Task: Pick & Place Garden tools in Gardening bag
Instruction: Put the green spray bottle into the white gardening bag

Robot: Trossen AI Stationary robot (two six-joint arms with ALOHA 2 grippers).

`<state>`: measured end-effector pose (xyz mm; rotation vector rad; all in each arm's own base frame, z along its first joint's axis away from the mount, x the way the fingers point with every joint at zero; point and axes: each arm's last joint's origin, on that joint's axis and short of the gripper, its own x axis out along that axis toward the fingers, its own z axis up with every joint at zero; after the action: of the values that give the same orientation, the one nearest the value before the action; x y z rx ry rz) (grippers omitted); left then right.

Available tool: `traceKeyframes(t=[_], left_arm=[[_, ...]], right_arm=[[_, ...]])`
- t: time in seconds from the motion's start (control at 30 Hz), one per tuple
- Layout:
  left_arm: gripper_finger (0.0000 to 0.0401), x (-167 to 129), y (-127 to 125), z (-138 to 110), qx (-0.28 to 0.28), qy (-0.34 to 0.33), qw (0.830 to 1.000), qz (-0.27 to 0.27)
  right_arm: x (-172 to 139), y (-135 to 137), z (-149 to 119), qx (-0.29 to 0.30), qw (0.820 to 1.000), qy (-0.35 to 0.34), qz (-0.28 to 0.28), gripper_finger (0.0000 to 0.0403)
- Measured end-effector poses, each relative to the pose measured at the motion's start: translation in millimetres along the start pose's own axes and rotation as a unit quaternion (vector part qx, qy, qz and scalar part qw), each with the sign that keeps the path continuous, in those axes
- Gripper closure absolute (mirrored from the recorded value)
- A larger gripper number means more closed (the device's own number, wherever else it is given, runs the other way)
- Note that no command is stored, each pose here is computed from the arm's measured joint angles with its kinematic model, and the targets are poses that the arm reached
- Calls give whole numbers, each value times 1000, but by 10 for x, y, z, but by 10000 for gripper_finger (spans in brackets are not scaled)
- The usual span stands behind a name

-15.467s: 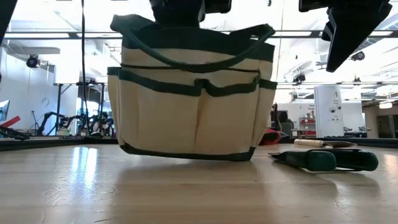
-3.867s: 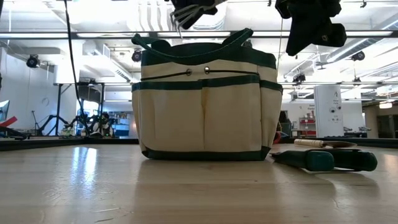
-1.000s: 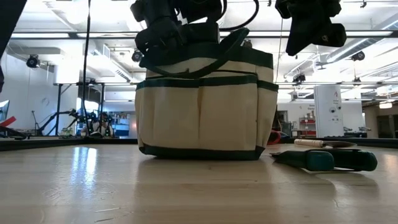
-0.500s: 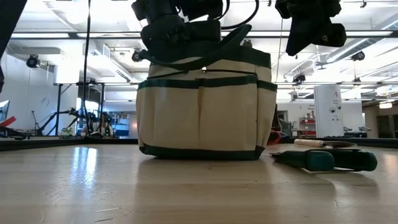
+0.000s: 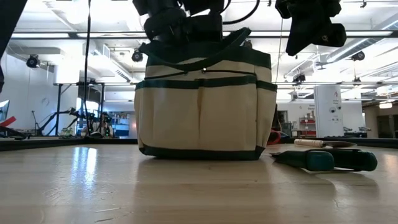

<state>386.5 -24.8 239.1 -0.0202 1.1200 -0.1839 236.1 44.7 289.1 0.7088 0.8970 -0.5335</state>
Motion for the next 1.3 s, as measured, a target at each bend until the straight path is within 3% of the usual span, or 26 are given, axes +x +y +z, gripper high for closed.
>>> traceKeyframes(t=[0.8, 1.3], left_arm=[[332, -133, -44, 50, 0, 11, 1000, -5], [380, -567, -106, 146, 20, -25, 999, -6]], right_arm=[[0, 0, 0, 0, 1000, 0, 0, 376], [0, 0, 0, 0, 1000, 0, 0, 376]])
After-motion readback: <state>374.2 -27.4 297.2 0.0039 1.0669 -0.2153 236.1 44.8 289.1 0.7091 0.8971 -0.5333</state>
